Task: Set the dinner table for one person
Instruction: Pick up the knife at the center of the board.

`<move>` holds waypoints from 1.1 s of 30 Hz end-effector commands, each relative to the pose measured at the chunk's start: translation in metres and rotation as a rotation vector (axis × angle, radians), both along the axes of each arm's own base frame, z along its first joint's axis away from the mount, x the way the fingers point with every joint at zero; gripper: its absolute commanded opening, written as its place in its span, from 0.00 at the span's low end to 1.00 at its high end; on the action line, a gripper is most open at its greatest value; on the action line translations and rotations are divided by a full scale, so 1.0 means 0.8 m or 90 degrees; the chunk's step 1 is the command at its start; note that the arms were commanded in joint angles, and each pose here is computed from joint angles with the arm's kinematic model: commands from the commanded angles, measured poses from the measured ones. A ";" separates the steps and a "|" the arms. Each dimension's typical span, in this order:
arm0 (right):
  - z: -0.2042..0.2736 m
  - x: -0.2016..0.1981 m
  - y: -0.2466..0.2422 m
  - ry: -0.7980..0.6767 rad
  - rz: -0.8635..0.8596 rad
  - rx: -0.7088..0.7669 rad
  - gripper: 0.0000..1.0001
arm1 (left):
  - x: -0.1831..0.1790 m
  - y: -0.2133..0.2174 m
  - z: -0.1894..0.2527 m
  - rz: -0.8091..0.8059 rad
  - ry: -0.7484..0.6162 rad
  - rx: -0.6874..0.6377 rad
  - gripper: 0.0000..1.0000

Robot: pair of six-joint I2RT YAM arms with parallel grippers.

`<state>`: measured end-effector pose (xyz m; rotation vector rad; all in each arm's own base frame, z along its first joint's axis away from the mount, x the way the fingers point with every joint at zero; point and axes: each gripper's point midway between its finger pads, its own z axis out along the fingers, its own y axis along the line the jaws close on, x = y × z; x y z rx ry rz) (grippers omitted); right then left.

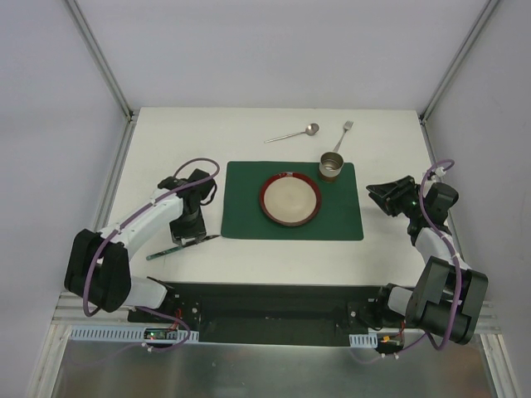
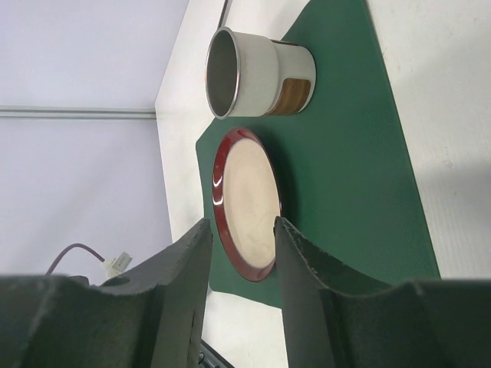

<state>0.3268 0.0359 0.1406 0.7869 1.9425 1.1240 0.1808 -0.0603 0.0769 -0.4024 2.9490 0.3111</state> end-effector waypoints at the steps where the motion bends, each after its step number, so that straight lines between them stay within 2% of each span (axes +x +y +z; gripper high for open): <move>1: 0.016 0.003 -0.002 -0.040 0.008 -0.005 0.41 | -0.006 -0.010 -0.018 0.104 -0.035 -0.027 0.45; 5: 0.015 0.003 -0.001 -0.039 0.009 -0.005 0.41 | -0.008 -0.014 -0.035 0.162 -0.061 -0.051 0.45; 18: 0.015 0.000 -0.002 -0.041 0.007 -0.004 0.41 | -0.018 0.016 -0.052 0.398 -0.159 -0.029 0.43; 24: 0.018 -0.001 -0.004 -0.044 0.005 -0.003 0.40 | -0.018 0.031 -0.055 0.456 -0.190 -0.015 0.44; 33: 0.015 -0.002 -0.004 -0.041 0.005 -0.001 0.41 | -0.017 0.037 -0.072 0.555 -0.230 -0.037 0.44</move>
